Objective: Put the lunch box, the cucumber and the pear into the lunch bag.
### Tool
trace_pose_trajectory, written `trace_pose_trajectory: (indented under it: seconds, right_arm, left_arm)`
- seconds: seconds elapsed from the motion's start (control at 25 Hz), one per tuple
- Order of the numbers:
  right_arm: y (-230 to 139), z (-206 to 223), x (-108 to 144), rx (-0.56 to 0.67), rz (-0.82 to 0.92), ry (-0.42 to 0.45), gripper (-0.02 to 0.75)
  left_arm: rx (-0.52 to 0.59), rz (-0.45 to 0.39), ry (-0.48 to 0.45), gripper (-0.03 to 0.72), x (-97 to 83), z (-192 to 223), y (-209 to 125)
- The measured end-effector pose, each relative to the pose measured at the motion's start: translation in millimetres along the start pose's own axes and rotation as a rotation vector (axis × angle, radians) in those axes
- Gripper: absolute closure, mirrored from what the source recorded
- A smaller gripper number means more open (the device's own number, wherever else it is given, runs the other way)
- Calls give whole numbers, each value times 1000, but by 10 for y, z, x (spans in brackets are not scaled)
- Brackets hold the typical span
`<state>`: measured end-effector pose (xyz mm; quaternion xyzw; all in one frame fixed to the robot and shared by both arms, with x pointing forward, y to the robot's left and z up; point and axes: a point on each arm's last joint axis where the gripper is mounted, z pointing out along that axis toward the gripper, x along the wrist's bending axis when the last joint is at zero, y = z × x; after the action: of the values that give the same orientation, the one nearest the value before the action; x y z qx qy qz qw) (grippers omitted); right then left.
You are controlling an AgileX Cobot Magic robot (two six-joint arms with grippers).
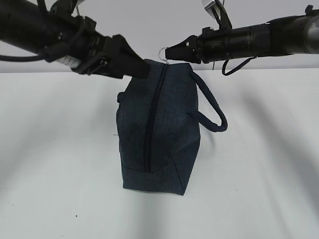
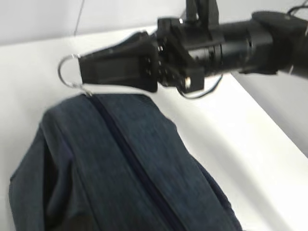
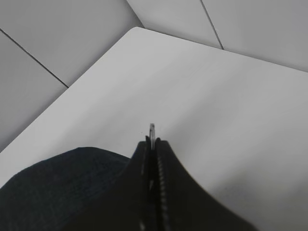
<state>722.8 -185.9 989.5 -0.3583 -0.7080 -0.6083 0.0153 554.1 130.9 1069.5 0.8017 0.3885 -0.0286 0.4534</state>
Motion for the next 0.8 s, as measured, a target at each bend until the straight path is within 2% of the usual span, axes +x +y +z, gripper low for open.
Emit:
trace_pose_trajectory:
  seconds: [0.28, 0.6, 0.64, 0.72, 0.8]
  right_arm:
    - [-2, 0, 7, 2, 0, 8, 732]
    - [-3, 0, 13, 3, 0, 14, 732]
    - [-3, 0, 14, 3, 0, 15, 732]
    - [-4, 0, 14, 4, -1, 15, 732]
    - [-4, 0, 15, 5, -1, 16, 732]
  left_arm:
    - [-66, 6, 48, 159, 221, 210, 298]
    - [-22, -70, 54, 165, 616, 717, 318]
    - [-15, -79, 54, 186, 652, 765, 303]
    - [0, -92, 51, 278, 688, 820, 267]
    - [10, -95, 42, 454, 684, 826, 255]
